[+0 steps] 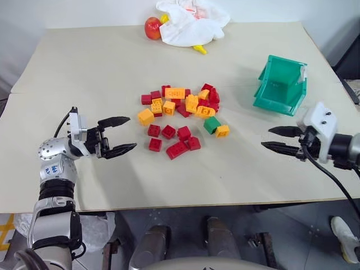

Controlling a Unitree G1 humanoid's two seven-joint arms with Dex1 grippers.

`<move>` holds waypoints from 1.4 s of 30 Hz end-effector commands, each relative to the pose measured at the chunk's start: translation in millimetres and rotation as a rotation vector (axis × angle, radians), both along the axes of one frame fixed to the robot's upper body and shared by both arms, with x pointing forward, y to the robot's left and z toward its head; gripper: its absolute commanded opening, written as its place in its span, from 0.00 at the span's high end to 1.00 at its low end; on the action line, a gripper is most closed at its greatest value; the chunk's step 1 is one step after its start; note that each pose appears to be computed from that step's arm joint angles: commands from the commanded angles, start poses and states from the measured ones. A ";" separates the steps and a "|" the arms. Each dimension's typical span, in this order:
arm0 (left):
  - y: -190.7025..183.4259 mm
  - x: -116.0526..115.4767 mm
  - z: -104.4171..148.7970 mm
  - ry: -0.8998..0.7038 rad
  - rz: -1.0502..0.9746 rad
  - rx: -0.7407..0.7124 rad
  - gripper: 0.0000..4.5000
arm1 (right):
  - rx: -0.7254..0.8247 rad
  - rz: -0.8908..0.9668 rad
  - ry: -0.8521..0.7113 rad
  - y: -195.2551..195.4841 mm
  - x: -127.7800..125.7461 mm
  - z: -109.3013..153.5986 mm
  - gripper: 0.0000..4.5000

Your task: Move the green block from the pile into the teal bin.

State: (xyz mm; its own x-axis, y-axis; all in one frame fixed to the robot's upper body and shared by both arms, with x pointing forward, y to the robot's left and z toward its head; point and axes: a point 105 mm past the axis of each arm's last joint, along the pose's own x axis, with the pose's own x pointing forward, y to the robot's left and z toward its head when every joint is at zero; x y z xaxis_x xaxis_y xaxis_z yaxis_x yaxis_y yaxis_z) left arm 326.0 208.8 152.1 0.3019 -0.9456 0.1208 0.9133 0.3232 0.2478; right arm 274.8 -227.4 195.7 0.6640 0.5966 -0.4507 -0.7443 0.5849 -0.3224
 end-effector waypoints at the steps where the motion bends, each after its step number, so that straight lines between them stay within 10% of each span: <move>1: 0.4 -1.4 5.7 -0.033 -0.032 0.017 0.00 | -0.003 -0.018 -0.018 -0.6 -6.4 15.3 0.22; 4: -0.3 0.2 6.7 -0.038 -0.032 0.016 0.00 | -0.005 -0.065 -0.040 1.0 -1.5 21.3 0.01; 30: -32.3 5.4 3.7 -0.083 -0.078 -0.034 0.00 | -0.079 -0.258 0.324 144.3 120.1 -30.3 0.01; 42: -29.0 3.0 0.9 -0.080 -0.052 -0.037 0.00 | -0.050 -0.191 0.264 151.1 115.3 -14.7 0.82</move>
